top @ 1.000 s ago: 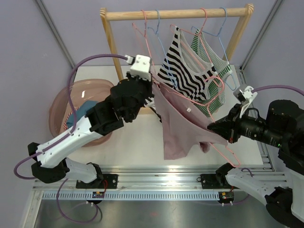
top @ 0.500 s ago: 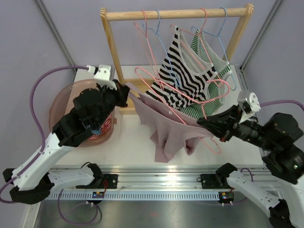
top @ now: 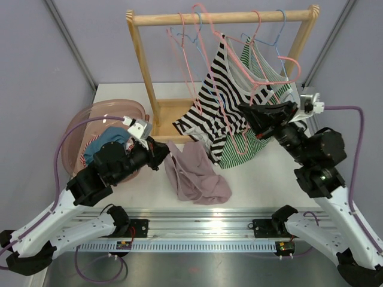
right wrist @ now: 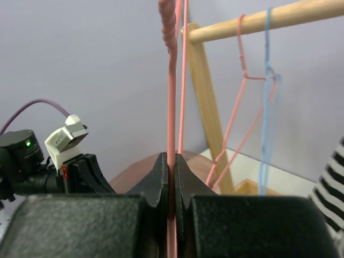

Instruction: Remove the tank top from the hanger

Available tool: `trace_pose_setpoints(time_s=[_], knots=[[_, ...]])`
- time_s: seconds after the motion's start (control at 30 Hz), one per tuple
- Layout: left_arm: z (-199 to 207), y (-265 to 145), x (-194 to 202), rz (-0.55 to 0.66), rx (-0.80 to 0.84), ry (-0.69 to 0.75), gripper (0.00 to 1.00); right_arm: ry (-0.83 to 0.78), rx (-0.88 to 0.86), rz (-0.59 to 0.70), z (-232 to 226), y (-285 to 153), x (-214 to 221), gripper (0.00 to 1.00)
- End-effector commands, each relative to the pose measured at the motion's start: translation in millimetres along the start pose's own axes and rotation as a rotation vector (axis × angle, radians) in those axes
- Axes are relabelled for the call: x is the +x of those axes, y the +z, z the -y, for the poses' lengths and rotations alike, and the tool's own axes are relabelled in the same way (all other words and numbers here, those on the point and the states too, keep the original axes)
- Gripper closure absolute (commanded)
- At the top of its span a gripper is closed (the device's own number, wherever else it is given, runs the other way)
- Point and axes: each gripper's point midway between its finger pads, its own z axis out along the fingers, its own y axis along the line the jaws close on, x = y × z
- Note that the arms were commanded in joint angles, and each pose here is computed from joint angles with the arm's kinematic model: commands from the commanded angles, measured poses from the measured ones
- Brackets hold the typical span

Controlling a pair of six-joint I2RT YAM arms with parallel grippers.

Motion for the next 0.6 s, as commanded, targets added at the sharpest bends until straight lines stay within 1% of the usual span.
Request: trace_pose_setpoints(time_s=[0.0,0.03,0.07,0.1,0.13,0.23,0.3,0.37,0.4,0.43,0.47,0.53,0.57], knots=[[-33,-2,-7,0.030,-0.211,-0.081,1.00,-0.121,0.189,0.006,7,-25,-57,1.00],[-38,-1,-3,0.014,-0.244,-0.099,1.00,-0.123,0.286,-0.082,21,-38,-48,1.00],[-43,1,5,-0.013,-0.273,-0.101,1.00,-0.158,0.327,-0.132,28,-45,-43,1.00],[-47,2,7,-0.018,-0.294,-0.104,1.00,-0.157,0.368,-0.186,35,-50,-35,1.00],[-49,2,10,-0.024,-0.303,-0.106,1.00,-0.159,0.454,-0.256,47,-64,-26,1.00],[-51,2,10,-0.017,-0.323,-0.126,1.00,-0.179,0.545,-0.377,63,-80,-8,1.00],[-53,1,9,-0.018,-0.337,-0.128,1.00,-0.184,0.574,-0.424,66,-87,-4,1.00],[-56,0,9,-0.030,-0.359,-0.125,0.97,-0.192,0.599,-0.455,70,-89,-3,1.00],[-57,2,12,-0.049,-0.366,-0.119,0.90,-0.196,0.603,-0.474,72,-89,-1,1.00],[-57,3,14,-0.063,-0.368,-0.112,0.89,-0.202,0.607,-0.493,71,-90,-4,1.00],[-56,3,13,-0.068,-0.365,-0.111,0.87,-0.202,0.614,-0.530,77,-84,5,1.00],[-56,5,16,-0.085,-0.363,-0.108,0.69,-0.219,0.617,-0.537,80,-74,1,1.00],[-54,6,16,-0.089,-0.351,-0.110,0.59,-0.221,0.619,-0.565,87,-65,9,1.00]])
